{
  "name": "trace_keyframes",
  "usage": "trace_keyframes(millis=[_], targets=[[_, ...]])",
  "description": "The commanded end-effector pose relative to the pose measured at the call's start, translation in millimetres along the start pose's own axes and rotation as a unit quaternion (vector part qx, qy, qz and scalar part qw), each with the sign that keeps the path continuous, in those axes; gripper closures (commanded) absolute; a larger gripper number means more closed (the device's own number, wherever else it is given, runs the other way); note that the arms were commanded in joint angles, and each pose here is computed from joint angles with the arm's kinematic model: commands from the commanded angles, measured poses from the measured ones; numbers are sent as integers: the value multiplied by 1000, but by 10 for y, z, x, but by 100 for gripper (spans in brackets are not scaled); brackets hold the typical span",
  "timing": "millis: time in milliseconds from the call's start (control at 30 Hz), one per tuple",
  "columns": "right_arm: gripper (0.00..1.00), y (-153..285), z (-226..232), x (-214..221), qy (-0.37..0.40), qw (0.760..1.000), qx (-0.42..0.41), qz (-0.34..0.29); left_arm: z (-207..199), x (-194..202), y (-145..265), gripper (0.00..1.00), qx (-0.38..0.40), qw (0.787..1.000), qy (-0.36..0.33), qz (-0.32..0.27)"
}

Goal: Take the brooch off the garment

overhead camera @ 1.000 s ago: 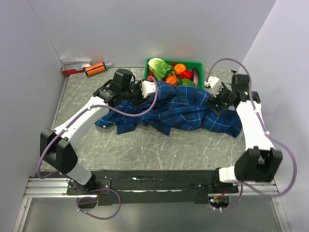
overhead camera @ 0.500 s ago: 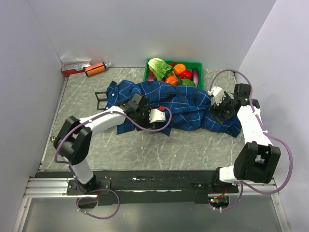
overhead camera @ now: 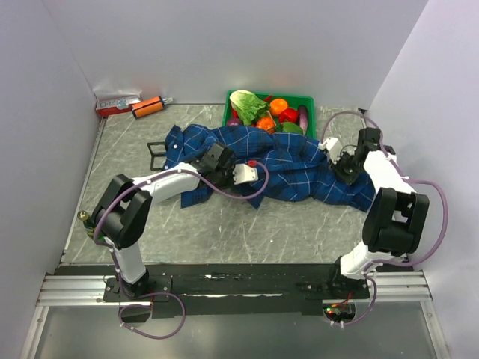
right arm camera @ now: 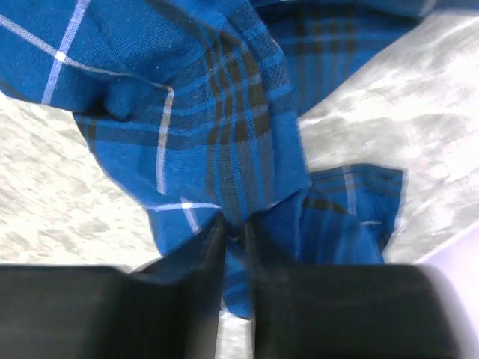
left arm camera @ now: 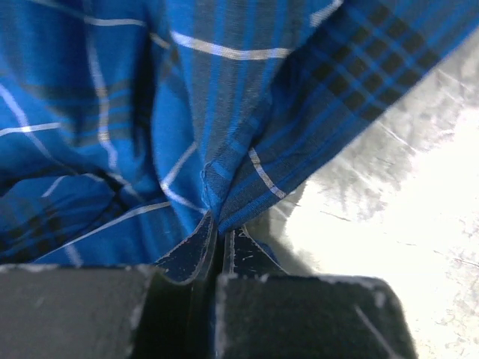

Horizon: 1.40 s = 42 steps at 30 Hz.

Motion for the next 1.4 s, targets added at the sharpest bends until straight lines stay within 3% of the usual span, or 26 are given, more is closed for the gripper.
trace_keyframes(millis=[0,167,367,533,600,633,733,900,1067,1100,1167,1200,1300,1367], targets=[[100,499,-287,-281,9,995,85,-49,380,-385,479,99,-59,995,32,-73],[100,1176,-508,-632,-13,972,207,-108,790,-914,1254,99,-121,972,60,-192],[100,2187,-547,-1036,-24,911,371,-179,1138,-1647,2615,99,-186,912,41,-364],[100,3144,-565,-1300,-50,831,508,-220,1232,-2045,3563,99,-222,848,39,-479],[100,3495,-524,-1393,-50,800,550,-236,1225,-2148,3760,99,-215,832,37,-510],[100,3637,-509,-1416,-52,785,569,-239,1205,-2220,4007,99,-217,812,36,-541],[100,4090,-431,-1500,-42,741,623,-246,1122,-2367,4330,99,-210,779,22,-591],[100,4656,-381,-1421,-61,670,700,-237,854,-2637,4565,99,-190,747,-10,-637],[100,4953,-429,-1329,-68,636,734,-228,637,-2933,4619,99,-174,716,-23,-676],[100,5073,-379,-1317,-68,623,746,-228,626,-2969,4727,99,-184,700,-30,-690],[100,5146,-371,-1309,-68,617,751,-227,588,-3051,4739,99,-192,688,-37,-699],[100,5148,-371,-1311,-66,618,749,-229,600,-3059,4830,99,-210,671,-45,-709],[100,5046,-410,-1296,-70,630,736,-238,638,-3070,4886,99,-242,656,-52,-713],[100,4949,-440,-1269,-78,640,725,-242,706,-3035,4849,99,-271,662,-43,-697]])
Point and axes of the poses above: each gripper's point midway between its finger pads, its own y axis back along the fingers, its own z axis along the line the jaws close on, x = y × z, the point moved 7 cm from there along y, back along the fingers, and after that the axes turned 12 degrees about y, right-handed, at the moved point
